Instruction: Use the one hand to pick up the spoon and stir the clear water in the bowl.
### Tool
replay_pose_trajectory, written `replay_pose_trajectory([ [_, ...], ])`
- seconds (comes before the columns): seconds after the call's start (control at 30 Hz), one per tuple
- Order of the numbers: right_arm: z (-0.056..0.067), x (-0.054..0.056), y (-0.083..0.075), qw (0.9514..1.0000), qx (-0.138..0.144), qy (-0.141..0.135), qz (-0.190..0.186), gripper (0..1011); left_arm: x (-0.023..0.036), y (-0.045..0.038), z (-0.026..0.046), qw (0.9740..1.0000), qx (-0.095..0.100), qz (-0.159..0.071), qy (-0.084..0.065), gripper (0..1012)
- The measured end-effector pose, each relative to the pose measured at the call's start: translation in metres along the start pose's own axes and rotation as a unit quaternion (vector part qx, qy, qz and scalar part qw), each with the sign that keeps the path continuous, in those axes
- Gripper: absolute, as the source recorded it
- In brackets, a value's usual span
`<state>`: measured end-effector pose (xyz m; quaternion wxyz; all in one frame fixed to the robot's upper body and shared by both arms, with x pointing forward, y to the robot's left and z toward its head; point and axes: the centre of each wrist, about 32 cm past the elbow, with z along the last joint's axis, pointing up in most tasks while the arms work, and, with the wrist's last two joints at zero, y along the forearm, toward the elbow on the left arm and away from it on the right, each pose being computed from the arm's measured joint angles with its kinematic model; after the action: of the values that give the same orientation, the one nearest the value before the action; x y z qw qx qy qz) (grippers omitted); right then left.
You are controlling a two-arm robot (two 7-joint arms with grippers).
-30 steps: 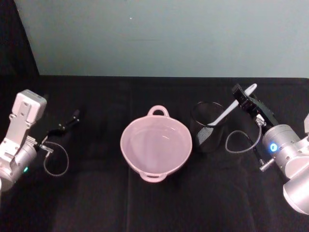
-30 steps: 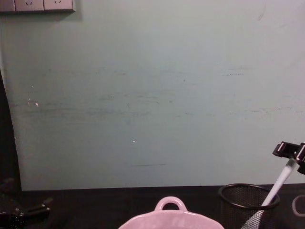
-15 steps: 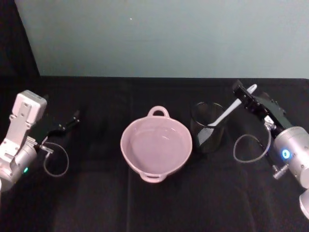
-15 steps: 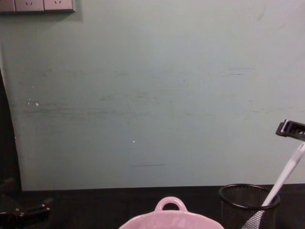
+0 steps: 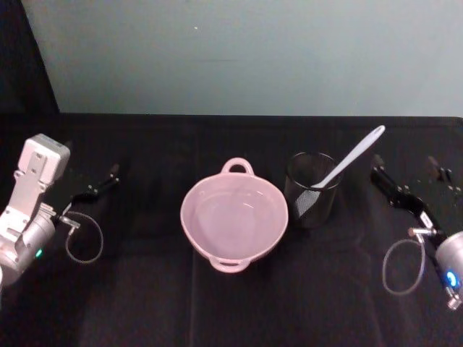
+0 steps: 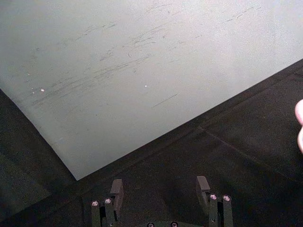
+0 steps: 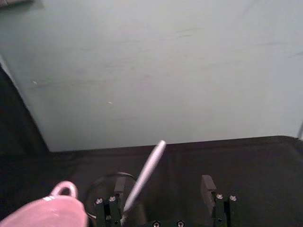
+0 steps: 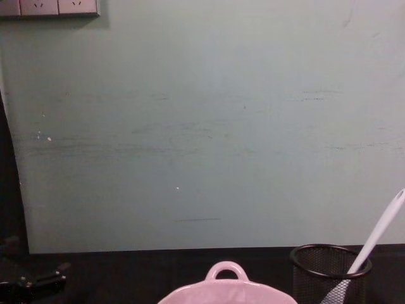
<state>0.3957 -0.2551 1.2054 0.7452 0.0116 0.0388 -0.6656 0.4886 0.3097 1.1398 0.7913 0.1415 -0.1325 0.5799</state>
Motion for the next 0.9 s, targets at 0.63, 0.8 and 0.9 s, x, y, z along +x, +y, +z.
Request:
replay_pose_trajectory([
  [0.63,-0.056,0.02,0.002,0.9942,0.018,-0.078,-0.072,1002,0.0,0.0,0.0,1.0,0.0,0.0,0.0,1011],
  [0.8,-0.061,0.021,0.003,0.9944,0.018,-0.075,-0.072,1002,0.0,0.0,0.0,1.0,0.0,0.0,0.0,1011],
  [0.9,-0.061,0.021,0.003,0.9944,0.018,-0.075,-0.072,1002,0.0,0.0,0.0,1.0,0.0,0.0,0.0,1011],
])
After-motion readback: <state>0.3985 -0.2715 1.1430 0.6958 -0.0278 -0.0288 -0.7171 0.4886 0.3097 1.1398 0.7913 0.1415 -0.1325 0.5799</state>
